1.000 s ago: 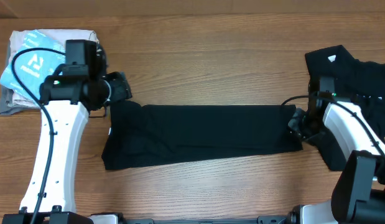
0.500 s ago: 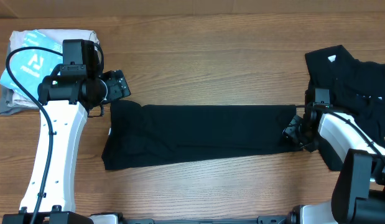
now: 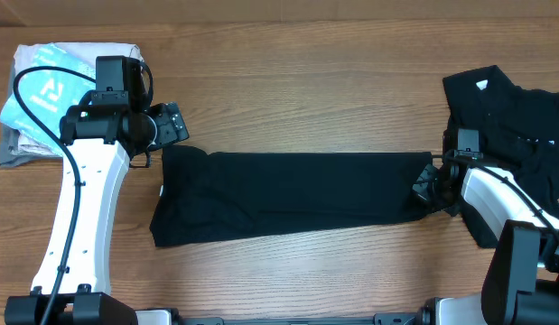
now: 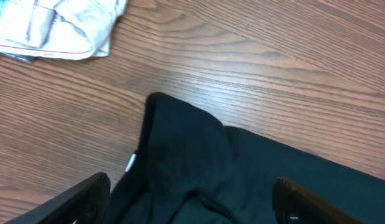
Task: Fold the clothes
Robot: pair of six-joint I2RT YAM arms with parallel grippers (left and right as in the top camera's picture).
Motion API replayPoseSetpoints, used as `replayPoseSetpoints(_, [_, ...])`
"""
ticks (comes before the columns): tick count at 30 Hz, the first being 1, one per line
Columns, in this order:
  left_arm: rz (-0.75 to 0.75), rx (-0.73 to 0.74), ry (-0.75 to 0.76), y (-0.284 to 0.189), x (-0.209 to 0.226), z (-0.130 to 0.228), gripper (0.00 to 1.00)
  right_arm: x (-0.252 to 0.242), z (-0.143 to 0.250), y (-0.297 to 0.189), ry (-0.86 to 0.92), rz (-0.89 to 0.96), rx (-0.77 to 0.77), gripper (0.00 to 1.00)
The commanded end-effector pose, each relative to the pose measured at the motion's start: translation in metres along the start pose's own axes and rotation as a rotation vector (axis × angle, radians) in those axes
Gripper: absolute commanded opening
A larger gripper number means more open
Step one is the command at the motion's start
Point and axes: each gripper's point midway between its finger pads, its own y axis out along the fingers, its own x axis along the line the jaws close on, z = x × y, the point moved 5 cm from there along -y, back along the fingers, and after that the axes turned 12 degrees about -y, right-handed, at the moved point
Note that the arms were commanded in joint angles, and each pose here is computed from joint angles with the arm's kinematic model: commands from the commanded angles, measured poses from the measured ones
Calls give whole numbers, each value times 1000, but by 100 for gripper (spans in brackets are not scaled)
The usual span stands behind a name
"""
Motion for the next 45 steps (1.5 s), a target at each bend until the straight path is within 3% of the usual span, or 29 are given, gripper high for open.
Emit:
replayPoseSetpoints(1, [-30, -43, 7, -5, 2, -8, 86, -9, -4, 1, 8, 65, -8, 4])
replayPoseSetpoints(18, [-43, -1, -121, -5, 40, -19, 97, -55, -98, -97, 91, 78, -179, 4])
replayPoseSetpoints(30, [-39, -7, -134, -5, 43, -22, 100, 2, -88, -112, -131, -68, -134, 4])
replayPoseSetpoints(38, [-39, -8, -134, -5, 43, -23, 100, 64, -54, -126, -325, -130, -91, 4])
replayPoseSetpoints(45, [-23, -21, -133, -5, 40, -25, 100, 108, -23, -141, -450, -336, -32, 4])
